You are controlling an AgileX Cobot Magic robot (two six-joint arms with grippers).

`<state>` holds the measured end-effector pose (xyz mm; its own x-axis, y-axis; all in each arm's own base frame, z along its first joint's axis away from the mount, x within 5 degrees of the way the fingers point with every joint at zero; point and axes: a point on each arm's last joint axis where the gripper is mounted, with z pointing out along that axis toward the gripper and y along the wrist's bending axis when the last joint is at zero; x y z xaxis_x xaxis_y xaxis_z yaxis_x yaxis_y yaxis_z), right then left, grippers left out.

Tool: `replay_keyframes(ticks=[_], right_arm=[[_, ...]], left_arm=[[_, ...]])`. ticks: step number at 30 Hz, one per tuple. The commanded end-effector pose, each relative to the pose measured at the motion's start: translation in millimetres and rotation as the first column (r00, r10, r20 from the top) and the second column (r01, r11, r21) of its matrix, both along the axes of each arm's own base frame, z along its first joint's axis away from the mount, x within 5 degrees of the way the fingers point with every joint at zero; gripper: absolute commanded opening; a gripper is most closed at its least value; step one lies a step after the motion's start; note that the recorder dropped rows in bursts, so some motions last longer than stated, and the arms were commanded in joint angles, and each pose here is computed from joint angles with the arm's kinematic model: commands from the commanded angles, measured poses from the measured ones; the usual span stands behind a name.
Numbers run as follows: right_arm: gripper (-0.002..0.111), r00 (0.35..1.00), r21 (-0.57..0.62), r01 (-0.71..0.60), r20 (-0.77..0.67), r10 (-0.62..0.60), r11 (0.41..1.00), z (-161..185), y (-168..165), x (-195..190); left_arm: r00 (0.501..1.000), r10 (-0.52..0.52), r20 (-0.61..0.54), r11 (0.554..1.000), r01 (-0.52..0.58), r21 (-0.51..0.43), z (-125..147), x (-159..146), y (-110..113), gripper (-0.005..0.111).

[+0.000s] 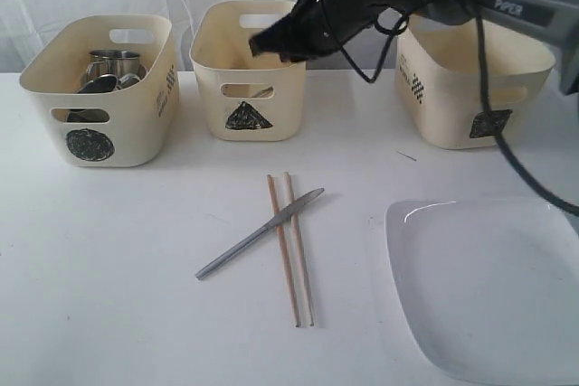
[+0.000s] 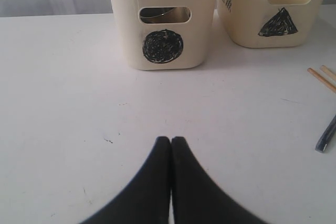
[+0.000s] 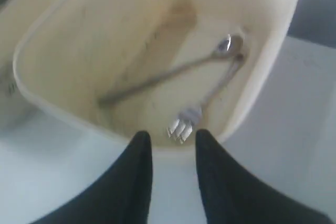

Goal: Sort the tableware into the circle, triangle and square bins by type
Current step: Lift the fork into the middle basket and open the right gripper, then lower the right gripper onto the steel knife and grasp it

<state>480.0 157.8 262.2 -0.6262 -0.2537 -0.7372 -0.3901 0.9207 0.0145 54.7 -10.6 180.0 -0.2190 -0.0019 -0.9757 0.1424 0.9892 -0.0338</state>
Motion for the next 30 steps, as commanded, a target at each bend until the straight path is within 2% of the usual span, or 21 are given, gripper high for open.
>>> replay_keyframes(ticks=[1,2,3,8,9,10,11,12,13,15,18,22,30], right_arm=[[0.028,0.86,-0.301,-0.505,-0.251,0.443,0.809,-3,7,-59],[0.028,0.797,-0.327,-0.601,-0.306,0.521,0.729,-4,11,-72],[0.028,0.756,-0.34,-0.654,-0.328,0.567,0.675,-5,14,-81],[0.031,0.631,-0.338,-0.776,-0.393,0.669,0.533,-18,46,-111],[0.033,0.597,-0.34,-0.801,-0.406,0.692,0.492,-23,52,-114],[0.04,0.544,-0.347,-0.836,-0.423,0.725,0.425,-32,61,-118],[0.042,0.528,-0.351,-0.845,-0.425,0.735,0.404,-35,64,-118],[0.045,0.49,-0.372,-0.86,-0.417,0.765,0.348,-43,72,-118],[0.045,0.479,-0.382,-0.863,-0.413,0.775,0.33,-47,74,-116],[0.045,0.394,-0.409,-0.886,-0.421,0.817,0.216,-60,83,-116],[0.045,0.297,-0.417,-0.904,-0.451,0.841,0.096,-76,85,-114],[0.045,0.236,-0.44,-0.898,-0.456,0.858,0.013,-91,87,-109],[0.045,0.238,-0.449,-0.893,-0.464,0.854,0.005,-112,91,-101]], left_arm=[[1.0,0.001,-0.002,1.0,-0.001,-0.009,-1,0,0,0.0],[1.0,0.001,-0.002,1.0,-0.001,-0.009,-1,0,0,0.0],[1.0,0.001,-0.002,1.0,-0.001,-0.009,-1,0,0,0.0],[1.0,0.001,-0.002,1.0,-0.001,-0.009,-1,0,0,0.0],[1.0,0.001,-0.002,1.0,-0.001,-0.009,-1,0,0,0.0],[1.0,0.001,-0.002,1.0,-0.001,-0.009,-1,0,0,0.0],[1.0,0.001,-0.002,1.0,-0.001,-0.009,-1,0,0,0.0],[1.0,0.001,-0.002,1.0,-0.001,-0.009,-1,0,0,0.0],[1.0,0.001,-0.002,1.0,-0.001,-0.009,-1,0,0,0.0],[1.0,0.001,-0.002,1.0,-0.001,-0.009,-1,0,0,0.0],[1.0,0.001,-0.002,1.0,-0.001,-0.009,-1,0,0,0.0],[1.0,0.001,-0.002,1.0,-0.001,-0.009,-1,0,0,0.0],[1.0,0.001,-0.002,1.0,-0.001,-0.009,-1,0,0,0.0]])
